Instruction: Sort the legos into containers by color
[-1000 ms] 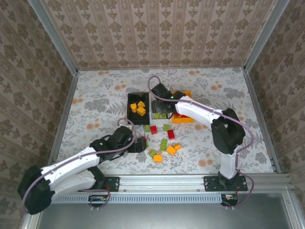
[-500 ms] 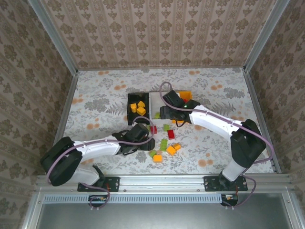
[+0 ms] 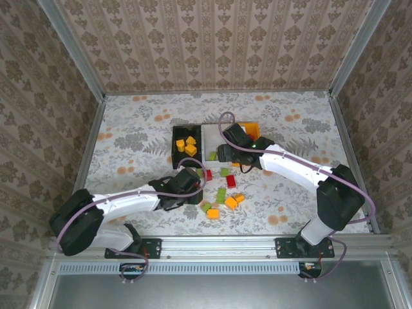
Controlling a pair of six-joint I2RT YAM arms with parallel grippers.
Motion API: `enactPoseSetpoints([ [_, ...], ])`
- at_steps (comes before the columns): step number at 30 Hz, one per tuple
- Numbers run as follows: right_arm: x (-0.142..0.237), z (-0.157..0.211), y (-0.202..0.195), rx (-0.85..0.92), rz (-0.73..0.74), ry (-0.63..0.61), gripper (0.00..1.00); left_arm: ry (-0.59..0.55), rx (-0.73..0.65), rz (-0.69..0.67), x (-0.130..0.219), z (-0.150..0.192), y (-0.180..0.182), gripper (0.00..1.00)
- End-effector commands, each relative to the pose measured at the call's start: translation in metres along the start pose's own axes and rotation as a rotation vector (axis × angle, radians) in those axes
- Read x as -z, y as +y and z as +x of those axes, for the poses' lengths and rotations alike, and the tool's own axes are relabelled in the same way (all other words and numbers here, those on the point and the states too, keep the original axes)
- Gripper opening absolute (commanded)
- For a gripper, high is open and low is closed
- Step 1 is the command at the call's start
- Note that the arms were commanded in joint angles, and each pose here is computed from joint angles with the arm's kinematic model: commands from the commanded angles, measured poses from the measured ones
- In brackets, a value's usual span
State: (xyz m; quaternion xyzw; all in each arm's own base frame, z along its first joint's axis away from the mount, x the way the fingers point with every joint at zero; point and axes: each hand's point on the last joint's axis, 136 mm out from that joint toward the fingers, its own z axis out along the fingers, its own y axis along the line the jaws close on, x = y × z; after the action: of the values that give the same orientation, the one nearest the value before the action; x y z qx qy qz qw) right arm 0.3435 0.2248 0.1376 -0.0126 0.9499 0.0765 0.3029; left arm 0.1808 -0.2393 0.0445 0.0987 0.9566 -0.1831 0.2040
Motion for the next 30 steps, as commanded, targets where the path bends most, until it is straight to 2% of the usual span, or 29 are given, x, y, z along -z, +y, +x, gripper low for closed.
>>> enactPoseSetpoints([
  [1,0.009,-0.005,-0.008,-0.029,0.011,-0.039,0.71,0.004,0.000,-0.015,0.024,0.005,0.004,0.34],
  [6,0.014,0.003,-0.014,-0.042,0.007,-0.038,0.71,-0.070,-0.014,0.041,0.067,-0.020,-0.007,0.35],
  [12,0.022,0.020,-0.027,-0.083,0.003,-0.026,0.71,-0.173,-0.051,0.114,0.076,-0.104,-0.039,0.34],
  [19,0.038,0.041,-0.045,-0.100,0.019,-0.013,0.71,-0.181,-0.131,0.129,0.027,-0.184,-0.080,0.33],
  [24,0.047,0.052,-0.053,-0.107,0.002,-0.018,0.71,-0.126,-0.139,0.076,-0.022,-0.209,-0.078,0.32],
  [30,0.051,0.069,-0.061,-0.099,0.005,0.018,0.72,-0.086,-0.135,0.044,-0.055,-0.220,-0.078,0.34],
])
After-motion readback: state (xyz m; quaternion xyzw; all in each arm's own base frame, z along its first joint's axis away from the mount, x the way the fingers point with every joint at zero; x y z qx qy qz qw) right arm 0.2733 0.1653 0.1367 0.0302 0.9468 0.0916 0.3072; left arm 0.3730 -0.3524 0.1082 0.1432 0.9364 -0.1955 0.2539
